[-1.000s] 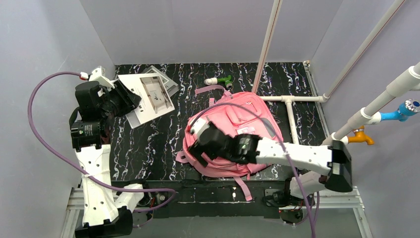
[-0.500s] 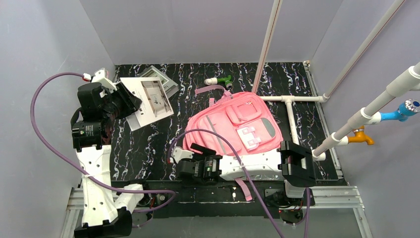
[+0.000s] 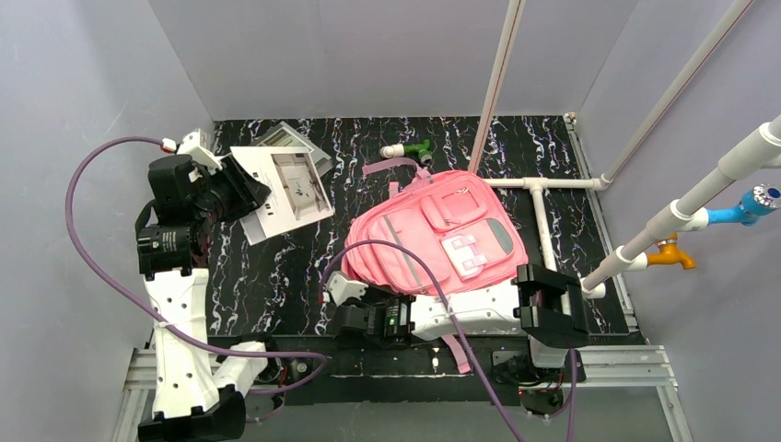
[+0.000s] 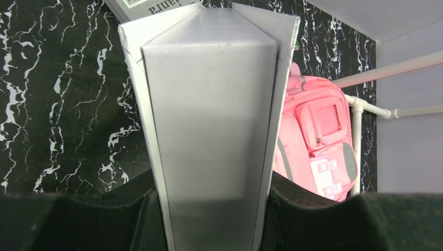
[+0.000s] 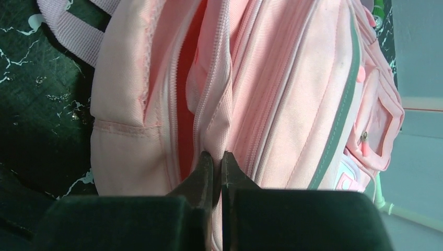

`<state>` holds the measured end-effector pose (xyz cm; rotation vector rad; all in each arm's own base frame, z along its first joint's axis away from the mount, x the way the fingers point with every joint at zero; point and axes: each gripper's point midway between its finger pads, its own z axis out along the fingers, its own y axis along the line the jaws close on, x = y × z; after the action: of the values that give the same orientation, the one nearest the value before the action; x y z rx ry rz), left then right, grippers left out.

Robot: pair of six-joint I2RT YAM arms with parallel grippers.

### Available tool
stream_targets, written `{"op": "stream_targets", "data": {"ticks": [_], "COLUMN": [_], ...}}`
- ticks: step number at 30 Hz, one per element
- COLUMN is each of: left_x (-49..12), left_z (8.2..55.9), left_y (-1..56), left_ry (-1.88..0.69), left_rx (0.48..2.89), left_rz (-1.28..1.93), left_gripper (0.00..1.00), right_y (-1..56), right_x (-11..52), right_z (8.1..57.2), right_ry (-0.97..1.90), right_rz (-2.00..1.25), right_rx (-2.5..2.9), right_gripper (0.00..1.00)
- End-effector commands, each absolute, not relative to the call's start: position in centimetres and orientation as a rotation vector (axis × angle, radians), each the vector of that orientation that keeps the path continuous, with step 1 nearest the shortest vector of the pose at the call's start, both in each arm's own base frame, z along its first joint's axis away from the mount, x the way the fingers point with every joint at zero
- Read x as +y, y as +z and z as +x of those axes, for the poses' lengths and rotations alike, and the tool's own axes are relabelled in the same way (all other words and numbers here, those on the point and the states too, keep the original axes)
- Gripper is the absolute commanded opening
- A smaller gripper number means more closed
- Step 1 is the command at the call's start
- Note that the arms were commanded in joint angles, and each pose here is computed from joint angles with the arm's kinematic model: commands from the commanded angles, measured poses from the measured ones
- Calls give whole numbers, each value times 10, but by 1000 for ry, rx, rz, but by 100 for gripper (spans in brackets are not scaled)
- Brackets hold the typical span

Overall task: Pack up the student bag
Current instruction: Place the book in the student bag.

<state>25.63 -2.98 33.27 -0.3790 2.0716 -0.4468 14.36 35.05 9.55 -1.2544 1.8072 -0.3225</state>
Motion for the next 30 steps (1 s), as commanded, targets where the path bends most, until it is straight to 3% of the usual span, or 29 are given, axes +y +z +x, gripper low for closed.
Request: {"op": "stream_targets", "data": {"ticks": [1, 8, 11, 19, 30], "left_x": [-43, -59, -64, -61, -99], "left_z": [251, 245, 244, 232, 206], "left_y": [353, 402, 410, 397, 309], "left_ry": [-528, -633, -674, -654, -882], "left_rx": [2006, 1905, 1893, 1917, 2092], "left_rz": [-329, -282, -285, -378, -374], "left_gripper": [0, 0, 0, 0, 0], "right_y": [160, 224, 245, 276, 268], "right_x": [338, 318, 305, 299, 296], "right_z": [168, 220, 241, 274, 278], "right_ry": [-310, 352, 495, 642, 614], "right_rz": [-1041, -726, -613, -310, -285], "right_rx": [1776, 1956, 1987, 1966, 1971], "right_gripper": [1, 1, 1, 1, 1]}}
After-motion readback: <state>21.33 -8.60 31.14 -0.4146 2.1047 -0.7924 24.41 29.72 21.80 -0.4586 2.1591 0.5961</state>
